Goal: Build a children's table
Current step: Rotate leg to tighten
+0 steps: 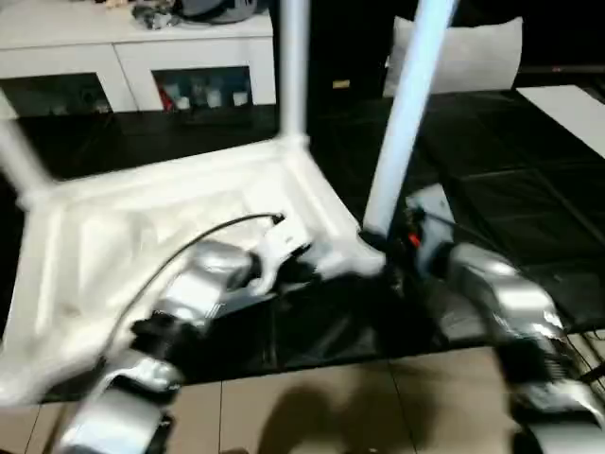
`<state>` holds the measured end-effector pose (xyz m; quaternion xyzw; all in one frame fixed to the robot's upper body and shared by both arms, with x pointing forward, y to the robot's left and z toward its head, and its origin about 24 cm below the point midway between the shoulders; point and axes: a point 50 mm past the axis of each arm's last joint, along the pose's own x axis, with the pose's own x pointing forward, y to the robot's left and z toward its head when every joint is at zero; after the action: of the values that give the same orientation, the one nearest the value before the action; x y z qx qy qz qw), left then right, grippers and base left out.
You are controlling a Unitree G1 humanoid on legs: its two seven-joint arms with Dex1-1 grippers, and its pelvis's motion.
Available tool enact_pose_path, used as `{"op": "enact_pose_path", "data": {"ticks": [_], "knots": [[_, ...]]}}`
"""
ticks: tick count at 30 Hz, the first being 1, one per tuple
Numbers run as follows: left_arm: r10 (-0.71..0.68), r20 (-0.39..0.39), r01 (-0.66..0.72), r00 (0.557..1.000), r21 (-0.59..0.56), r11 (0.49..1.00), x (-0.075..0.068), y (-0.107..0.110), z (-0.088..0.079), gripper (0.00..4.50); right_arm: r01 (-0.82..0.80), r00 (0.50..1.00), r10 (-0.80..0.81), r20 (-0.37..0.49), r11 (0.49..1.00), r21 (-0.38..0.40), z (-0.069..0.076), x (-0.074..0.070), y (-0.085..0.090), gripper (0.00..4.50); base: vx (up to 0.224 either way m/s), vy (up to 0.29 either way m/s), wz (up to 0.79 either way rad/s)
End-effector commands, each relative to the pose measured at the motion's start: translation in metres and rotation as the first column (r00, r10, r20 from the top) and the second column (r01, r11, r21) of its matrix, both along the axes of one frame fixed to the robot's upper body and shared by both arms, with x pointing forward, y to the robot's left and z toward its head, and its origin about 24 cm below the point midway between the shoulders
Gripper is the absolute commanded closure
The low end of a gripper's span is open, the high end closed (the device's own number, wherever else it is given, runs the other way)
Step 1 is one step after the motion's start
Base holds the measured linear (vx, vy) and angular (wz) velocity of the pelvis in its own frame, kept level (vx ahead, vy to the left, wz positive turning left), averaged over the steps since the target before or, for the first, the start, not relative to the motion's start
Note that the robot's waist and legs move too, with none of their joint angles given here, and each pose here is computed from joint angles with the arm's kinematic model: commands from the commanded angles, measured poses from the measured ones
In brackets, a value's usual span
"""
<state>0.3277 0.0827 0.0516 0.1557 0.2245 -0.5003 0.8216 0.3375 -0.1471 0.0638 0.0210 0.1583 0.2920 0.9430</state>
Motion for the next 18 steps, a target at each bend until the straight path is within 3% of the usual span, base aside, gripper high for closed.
{"op": "enact_pose_path", "data": {"ticks": [1, 3, 5, 6, 10, 14, 18], "knots": [[-0.043, 0.062, 0.046, 0.997, -0.047, 0.998, 0.001, -0.023, 0.017, 4.50, -0.020, 0.999, 0.020, -0.033, 1.000, -0.005, -0.012, -0.002, 0.018, 1.97, 0.000, 0.000, 0.00], [-0.031, 0.066, 0.035, 0.997, -0.052, 0.998, 0.002, -0.026, 0.019, 4.50, -0.032, 0.999, 0.031, -0.018, 0.999, -0.009, -0.011, -0.001, 0.021, 1.83, 0.000, 0.000, 0.00], [-0.035, 0.080, 0.038, 0.996, -0.031, 0.999, 0.002, -0.025, 0.019, 4.50, -0.056, 0.998, 0.056, 0.008, 0.998, 0.040, -0.006, -0.002, 0.024, 1.63, 0.000, 0.000, 0.00], [-0.042, 0.089, 0.043, 0.995, -0.018, 0.999, 0.002, -0.023, 0.018, 4.50, -0.054, 0.998, 0.053, 0.021, 0.998, 0.042, -0.005, -0.003, 0.021, 1.41, 0.000, 0.000, 0.00], [-0.064, 0.107, 0.064, 0.992, -0.005, 0.998, 0.001, -0.017, 0.018, 4.50, -0.090, 0.995, 0.088, 0.051, 0.995, 0.047, -0.004, -0.005, 0.013, 1.25, 0.000, 0.000, 0.00], [-0.148, 0.133, 0.147, 0.980, 0.015, 0.989, 0.001, -0.004, 0.017, 4.50, -0.212, 0.974, 0.210, 0.089, 0.977, 0.015, 0.001, -0.016, -0.009, 0.89, 0.000, 0.000, 0.00], [-0.254, 0.120, 0.251, 0.960, 0.035, 0.967, -0.003, 0.007, 0.019, 4.50, -0.343, 0.937, 0.345, 0.055, 0.939, -0.033, 0.003, -0.027, -0.026, 0.48, 0.000, 0.000, 0.00]]}}
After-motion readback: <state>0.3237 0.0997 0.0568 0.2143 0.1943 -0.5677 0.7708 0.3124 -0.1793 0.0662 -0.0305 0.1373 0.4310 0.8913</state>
